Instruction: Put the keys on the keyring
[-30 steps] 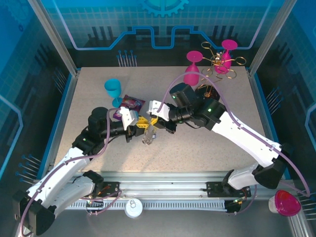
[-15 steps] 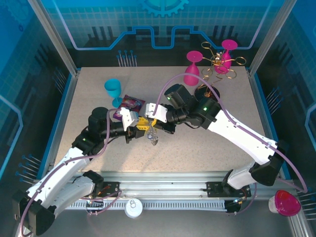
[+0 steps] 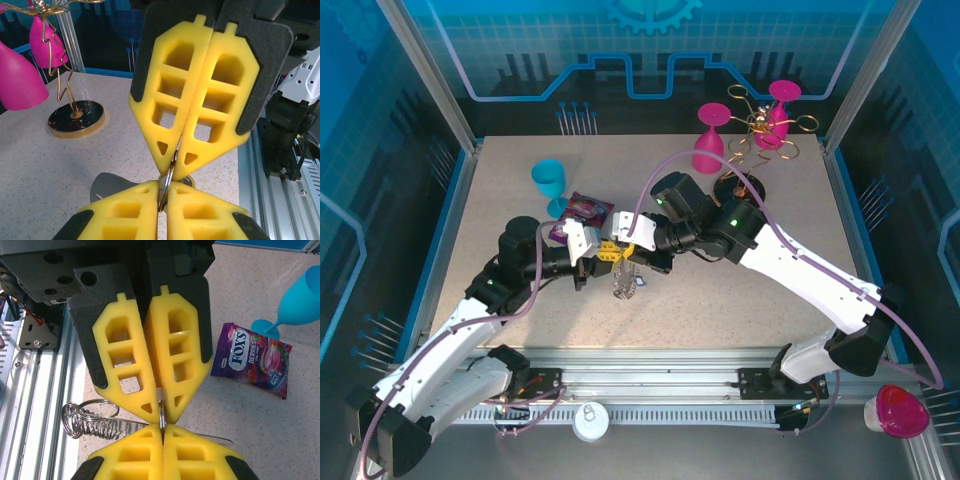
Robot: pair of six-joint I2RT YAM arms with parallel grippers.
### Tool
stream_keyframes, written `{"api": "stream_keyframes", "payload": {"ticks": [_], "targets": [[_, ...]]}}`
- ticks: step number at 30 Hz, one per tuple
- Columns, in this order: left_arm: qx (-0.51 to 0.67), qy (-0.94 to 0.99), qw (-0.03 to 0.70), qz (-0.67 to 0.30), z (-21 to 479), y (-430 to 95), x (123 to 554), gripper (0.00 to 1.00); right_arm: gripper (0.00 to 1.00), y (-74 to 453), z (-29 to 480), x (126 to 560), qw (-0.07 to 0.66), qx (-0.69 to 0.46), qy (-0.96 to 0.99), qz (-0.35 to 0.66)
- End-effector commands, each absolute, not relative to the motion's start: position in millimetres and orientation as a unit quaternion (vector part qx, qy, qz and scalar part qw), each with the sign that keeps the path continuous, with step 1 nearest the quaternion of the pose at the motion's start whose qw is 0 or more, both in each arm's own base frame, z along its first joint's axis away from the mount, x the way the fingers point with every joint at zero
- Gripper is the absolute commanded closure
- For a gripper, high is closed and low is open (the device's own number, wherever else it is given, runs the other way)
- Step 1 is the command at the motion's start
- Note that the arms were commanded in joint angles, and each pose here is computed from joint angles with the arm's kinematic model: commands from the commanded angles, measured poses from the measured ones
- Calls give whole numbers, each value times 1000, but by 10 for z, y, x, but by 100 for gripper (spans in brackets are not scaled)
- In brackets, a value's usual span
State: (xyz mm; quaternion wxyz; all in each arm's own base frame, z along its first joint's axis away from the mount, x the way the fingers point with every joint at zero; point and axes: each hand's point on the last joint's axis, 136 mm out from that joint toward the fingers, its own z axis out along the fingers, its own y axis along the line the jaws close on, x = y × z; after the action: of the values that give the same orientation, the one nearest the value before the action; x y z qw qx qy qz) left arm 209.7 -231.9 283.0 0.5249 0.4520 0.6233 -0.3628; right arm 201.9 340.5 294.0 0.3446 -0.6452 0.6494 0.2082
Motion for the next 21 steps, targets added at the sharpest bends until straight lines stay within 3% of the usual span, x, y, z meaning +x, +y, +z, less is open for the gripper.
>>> {"api": "stream_keyframes", "payload": {"ticks": [1, 5, 9, 11, 21], "targets": [[467, 597, 540, -365, 3018, -2353, 2060, 92, 100, 3563, 3082, 1900, 363, -653, 618, 243], [471, 595, 539, -366, 3018, -2353, 2041, 100, 100, 3550, 3177, 1922, 392, -631, 617, 258], [465, 585, 554, -366, 3059, -2342, 2031, 100, 77, 3419, 3259, 2025, 438, -574, 629, 289], [455, 575, 568, -374, 3115, -2340, 2026, 100, 71, 3337, 3260, 2067, 451, -538, 635, 323], [445, 545, 579, -411, 3229, -2364, 1934, 100, 66, 3333, 3208, 2011, 444, -510, 629, 384]]}}
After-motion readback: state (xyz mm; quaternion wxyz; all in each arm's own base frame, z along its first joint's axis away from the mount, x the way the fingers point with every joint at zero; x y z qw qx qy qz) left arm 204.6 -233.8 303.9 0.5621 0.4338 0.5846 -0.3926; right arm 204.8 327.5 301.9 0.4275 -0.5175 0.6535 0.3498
